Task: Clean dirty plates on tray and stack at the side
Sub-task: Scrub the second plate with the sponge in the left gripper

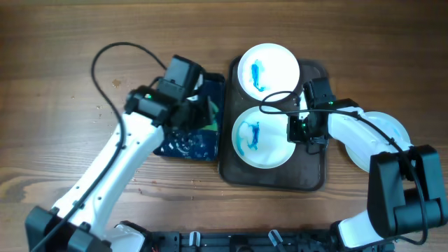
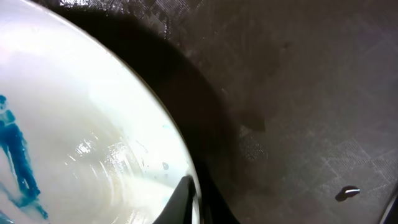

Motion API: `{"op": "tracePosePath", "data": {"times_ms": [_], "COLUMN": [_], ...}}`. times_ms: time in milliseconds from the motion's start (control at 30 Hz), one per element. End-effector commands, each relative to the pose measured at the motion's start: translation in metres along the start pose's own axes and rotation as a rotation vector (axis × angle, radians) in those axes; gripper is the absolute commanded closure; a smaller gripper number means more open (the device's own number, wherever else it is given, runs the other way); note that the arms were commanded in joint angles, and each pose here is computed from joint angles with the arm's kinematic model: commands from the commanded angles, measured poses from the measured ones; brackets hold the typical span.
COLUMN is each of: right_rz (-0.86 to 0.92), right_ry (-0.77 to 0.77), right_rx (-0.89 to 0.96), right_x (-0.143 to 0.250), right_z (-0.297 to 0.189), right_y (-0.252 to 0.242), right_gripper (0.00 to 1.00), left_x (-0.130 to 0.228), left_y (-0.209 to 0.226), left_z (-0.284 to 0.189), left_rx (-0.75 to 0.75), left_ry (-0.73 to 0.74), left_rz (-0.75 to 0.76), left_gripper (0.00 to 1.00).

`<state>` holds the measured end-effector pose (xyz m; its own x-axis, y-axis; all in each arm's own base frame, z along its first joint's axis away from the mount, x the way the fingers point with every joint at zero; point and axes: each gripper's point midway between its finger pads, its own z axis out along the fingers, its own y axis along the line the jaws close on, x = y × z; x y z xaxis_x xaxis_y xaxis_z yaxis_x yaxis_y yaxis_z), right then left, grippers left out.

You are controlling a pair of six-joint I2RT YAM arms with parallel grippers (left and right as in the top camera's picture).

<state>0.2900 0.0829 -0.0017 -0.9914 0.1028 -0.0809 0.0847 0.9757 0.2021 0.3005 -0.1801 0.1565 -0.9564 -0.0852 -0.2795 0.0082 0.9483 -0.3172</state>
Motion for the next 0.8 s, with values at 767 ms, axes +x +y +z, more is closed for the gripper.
{"op": "tracePosePath", "data": {"times_ms": [767], "right_rz": [0.071], "right_ry": [0.061], "right_rx": [0.108], "right_x": [0.015], "right_z": [0.018], "right_y": [-0.024], "right_gripper": [0.93], "left_x": [0.03], "left_y": [-0.002], "left_z": [0.182], "left_rx": [-0.204], "left_ry": [0.188], "left_rz": [0.177], "left_gripper": [0.96]}}
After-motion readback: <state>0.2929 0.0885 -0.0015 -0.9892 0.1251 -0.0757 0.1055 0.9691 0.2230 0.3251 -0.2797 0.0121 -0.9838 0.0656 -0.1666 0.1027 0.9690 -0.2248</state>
